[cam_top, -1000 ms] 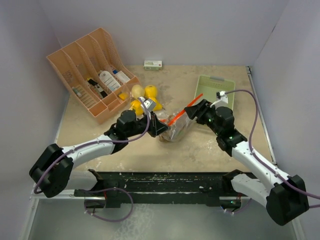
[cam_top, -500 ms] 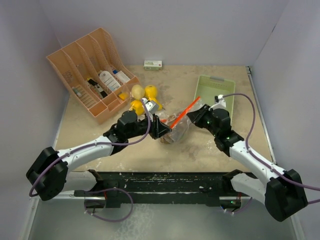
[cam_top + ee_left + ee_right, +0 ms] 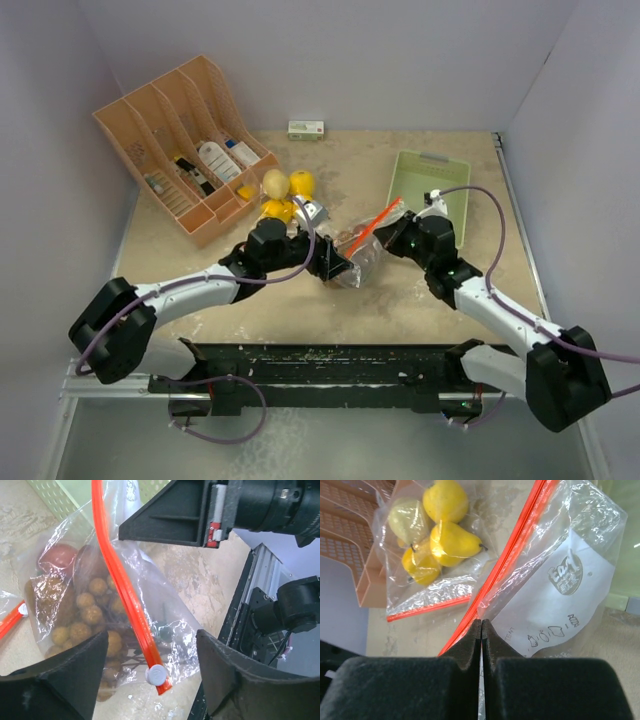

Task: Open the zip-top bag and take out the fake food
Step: Unzip the zipper food storage bag at the center of the board, then open the zipper of the food storage bag at the center of the board.

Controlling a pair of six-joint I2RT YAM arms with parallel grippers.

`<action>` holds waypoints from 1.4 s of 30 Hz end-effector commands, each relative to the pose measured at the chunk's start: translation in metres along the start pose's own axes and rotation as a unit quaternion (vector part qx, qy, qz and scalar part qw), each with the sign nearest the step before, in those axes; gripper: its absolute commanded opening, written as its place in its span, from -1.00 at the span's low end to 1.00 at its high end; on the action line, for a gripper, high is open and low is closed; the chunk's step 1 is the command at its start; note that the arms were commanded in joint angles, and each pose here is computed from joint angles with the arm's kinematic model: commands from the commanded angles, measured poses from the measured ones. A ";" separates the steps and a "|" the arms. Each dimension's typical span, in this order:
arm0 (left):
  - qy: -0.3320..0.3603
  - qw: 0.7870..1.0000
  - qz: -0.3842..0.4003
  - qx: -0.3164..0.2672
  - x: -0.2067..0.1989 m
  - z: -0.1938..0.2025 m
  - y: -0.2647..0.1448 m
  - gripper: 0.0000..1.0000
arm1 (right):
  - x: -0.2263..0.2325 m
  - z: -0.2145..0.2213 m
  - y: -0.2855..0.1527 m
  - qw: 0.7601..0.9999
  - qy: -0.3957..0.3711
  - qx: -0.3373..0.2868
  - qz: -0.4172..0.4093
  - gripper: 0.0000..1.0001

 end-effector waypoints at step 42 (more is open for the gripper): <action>-0.052 0.992 0.100 -0.064 0.017 -0.054 0.059 -0.11 | -0.016 0.006 -0.099 0.995 0.026 -0.094 -0.023 0.49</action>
Point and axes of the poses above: each gripper's point midway between its finger pads, its own y axis out along the fingers, its own x axis along the line the jaws close on, z = x × y, the point moved 9 cm from there along -y, back along the fingers, and after that the axes turned 4 degrees about -y, right-handed, at the moved point
